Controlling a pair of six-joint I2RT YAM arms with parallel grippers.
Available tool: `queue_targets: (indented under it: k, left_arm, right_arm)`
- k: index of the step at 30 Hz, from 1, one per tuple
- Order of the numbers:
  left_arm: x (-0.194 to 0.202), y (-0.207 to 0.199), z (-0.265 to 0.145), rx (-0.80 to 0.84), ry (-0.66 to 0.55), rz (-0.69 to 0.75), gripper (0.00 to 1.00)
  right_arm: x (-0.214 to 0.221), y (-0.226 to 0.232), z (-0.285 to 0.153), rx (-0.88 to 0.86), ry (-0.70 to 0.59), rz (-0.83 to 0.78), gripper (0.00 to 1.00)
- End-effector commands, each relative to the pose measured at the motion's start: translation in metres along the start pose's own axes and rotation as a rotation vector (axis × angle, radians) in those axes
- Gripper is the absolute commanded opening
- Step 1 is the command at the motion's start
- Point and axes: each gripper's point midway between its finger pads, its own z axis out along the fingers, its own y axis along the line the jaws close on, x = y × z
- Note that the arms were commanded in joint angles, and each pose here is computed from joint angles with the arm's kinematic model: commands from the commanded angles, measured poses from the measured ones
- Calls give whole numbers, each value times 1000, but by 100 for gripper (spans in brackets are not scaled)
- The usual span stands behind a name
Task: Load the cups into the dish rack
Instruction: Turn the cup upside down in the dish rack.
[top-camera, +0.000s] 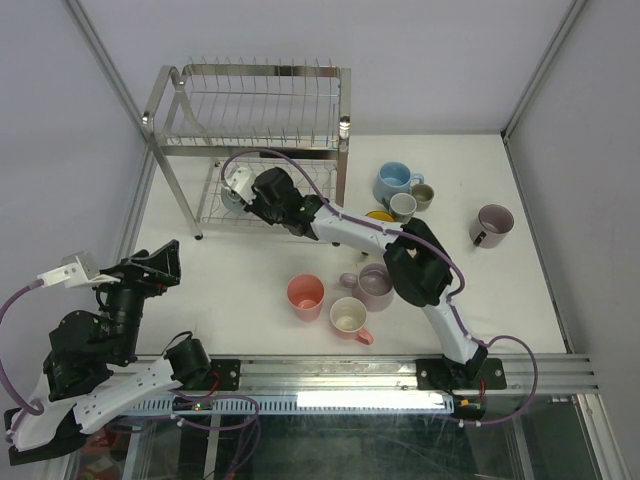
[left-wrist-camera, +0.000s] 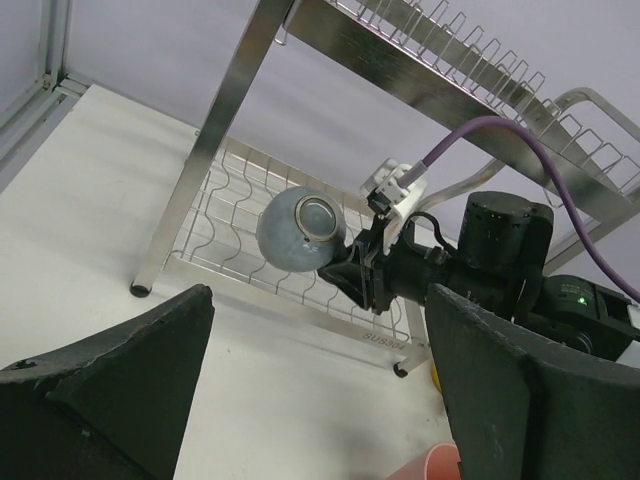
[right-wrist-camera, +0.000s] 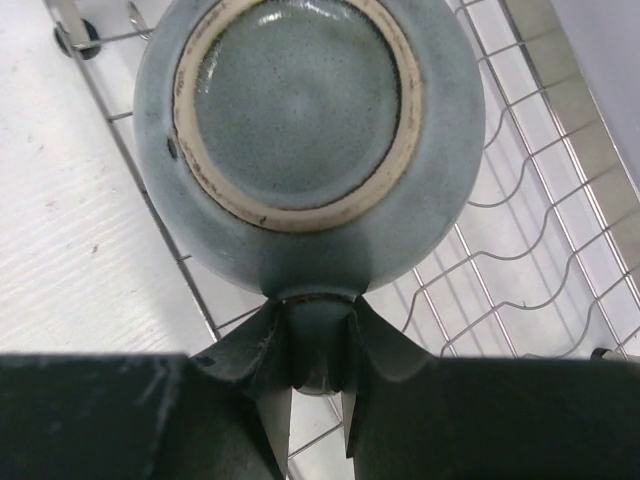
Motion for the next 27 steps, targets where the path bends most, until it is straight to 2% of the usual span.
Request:
queue_targets:
  k: [1, 13, 21, 27]
  left_arm:
    - [0, 1, 2, -18, -9, 52, 85]
    - [2, -6, 5, 1, -17, 84, 86]
    - [4, -10, 7, 16, -20, 95, 86]
    - [4, -14, 9, 28, -28, 101, 85]
  right_arm:
    - [-86, -36, -15, 122, -266, 87, 0]
    - [-74, -26, 7, 103, -247, 142, 25]
    - [-74, -26, 4, 98, -240, 131, 60]
    - [-80, -8, -18, -16, -225, 19, 71]
